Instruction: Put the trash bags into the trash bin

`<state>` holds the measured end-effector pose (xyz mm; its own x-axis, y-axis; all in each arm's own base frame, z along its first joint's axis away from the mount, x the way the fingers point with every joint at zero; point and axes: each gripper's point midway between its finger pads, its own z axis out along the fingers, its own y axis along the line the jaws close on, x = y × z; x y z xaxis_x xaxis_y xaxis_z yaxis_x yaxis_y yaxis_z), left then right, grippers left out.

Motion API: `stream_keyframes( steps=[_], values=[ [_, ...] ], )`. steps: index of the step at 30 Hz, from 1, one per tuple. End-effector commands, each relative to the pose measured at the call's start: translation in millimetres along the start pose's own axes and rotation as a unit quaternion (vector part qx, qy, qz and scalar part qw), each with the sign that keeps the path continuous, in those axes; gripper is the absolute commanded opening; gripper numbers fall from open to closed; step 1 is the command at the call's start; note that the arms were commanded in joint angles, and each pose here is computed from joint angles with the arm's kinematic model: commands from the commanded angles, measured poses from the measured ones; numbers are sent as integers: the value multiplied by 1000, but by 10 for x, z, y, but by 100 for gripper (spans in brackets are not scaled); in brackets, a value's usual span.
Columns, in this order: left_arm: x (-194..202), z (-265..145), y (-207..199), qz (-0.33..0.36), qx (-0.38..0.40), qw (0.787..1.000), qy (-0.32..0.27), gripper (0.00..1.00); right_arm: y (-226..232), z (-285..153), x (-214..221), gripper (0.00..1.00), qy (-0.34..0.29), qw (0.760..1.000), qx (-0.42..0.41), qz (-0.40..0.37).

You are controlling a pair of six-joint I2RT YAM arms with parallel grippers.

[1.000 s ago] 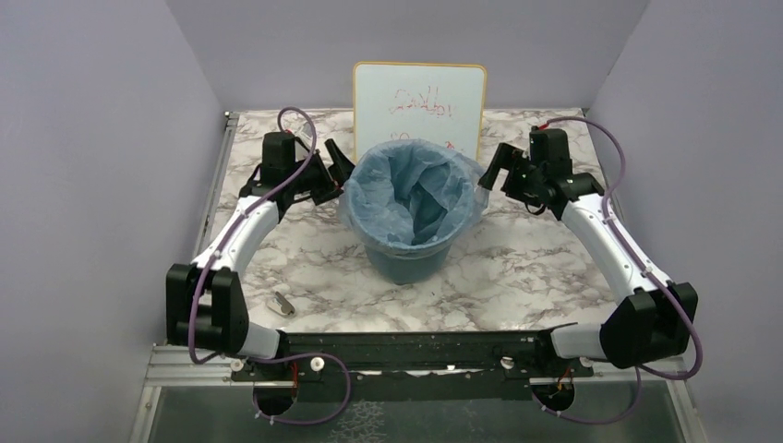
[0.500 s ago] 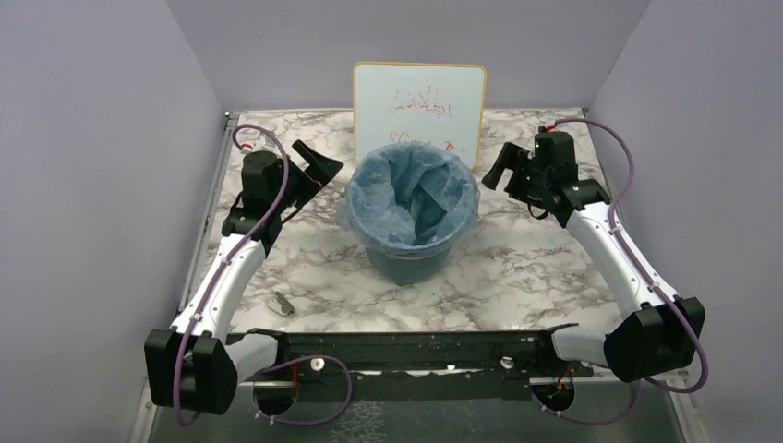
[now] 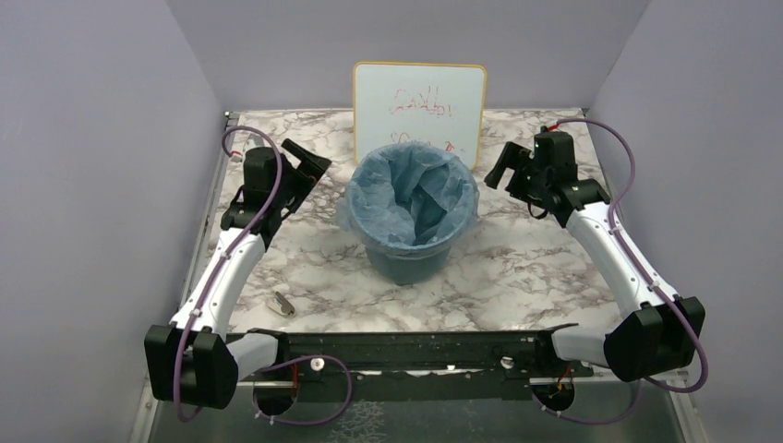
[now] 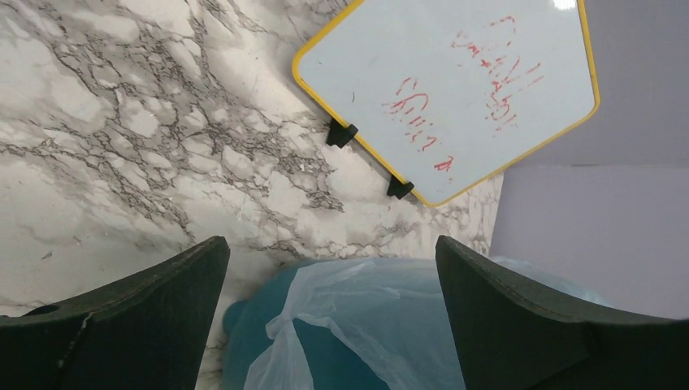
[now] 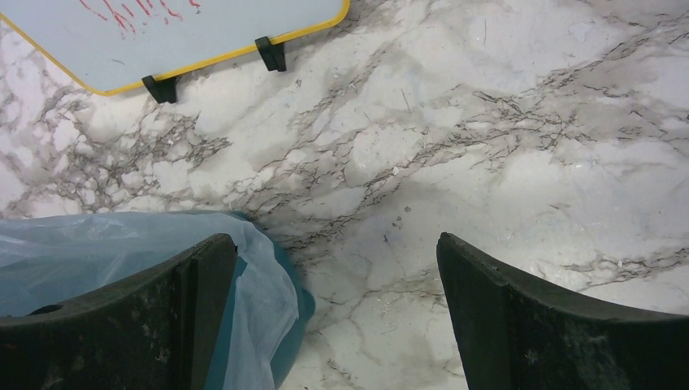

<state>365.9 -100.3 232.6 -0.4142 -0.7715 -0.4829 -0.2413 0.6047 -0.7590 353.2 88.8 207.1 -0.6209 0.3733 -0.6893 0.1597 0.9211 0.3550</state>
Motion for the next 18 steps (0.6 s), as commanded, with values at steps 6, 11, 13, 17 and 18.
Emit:
stream_keyframes(
  steps=[6,11,13,17,18],
  values=[
    [-285,-136,-28,-30,-25,997,-62,99,63,26,-181,100,-28,1000,-2,-2],
    [-170,-98,173,29,-20,998,-59,99,254,91,-95,100,-13,998,-64,-21],
    [-118,-79,232,34,-17,998,-55,99,272,125,-60,100,-10,997,-70,-13],
    [-82,-59,245,60,3,997,-51,99,318,165,4,100,-3,996,-90,-14],
    [-54,-66,189,74,21,996,-42,99,339,165,21,100,-1,995,-97,-14]
  ],
)
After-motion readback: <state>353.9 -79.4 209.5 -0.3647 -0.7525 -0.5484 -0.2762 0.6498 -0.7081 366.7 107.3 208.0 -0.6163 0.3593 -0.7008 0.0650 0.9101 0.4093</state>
